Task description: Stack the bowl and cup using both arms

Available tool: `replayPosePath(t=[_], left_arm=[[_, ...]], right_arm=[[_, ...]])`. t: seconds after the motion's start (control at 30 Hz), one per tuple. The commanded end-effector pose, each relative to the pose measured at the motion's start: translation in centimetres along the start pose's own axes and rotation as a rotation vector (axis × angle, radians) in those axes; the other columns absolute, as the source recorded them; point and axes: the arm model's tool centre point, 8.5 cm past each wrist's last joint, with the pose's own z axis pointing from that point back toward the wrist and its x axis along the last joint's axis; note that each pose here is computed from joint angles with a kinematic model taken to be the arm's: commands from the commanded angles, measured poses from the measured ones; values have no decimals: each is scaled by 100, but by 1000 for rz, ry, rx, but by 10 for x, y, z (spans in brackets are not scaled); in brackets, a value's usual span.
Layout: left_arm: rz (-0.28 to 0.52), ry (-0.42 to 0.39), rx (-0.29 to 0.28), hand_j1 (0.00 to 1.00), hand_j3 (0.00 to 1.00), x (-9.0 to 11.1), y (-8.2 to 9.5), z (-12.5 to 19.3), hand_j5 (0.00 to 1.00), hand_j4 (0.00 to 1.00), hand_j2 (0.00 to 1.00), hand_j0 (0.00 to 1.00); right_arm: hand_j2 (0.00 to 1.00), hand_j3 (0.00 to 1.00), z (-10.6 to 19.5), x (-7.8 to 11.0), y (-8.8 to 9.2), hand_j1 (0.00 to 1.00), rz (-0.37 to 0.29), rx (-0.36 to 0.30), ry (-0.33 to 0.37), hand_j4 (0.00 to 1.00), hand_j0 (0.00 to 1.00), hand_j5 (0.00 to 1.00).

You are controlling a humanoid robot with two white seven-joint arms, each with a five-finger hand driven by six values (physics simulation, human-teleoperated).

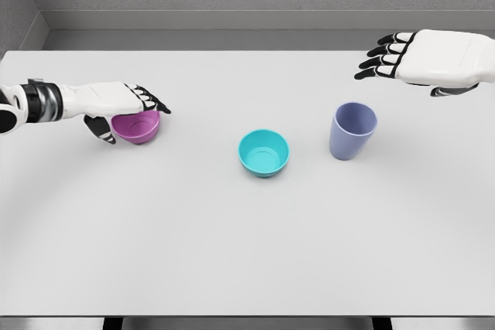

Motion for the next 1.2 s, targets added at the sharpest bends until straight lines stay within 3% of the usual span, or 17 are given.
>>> replayPosePath(t=[0.0, 1.17], left_arm=[[6, -1, 3, 100, 100, 0, 0, -1, 100, 100, 100, 100], [16, 16, -32, 100, 100, -4, -9, -11, 100, 100, 100, 100]], right_arm=[[100, 100, 1, -1, -1, 100, -2, -3, 3, 100, 100, 100], [100, 100, 1, -1, -1, 100, -1, -5, 5, 100, 100, 100]])
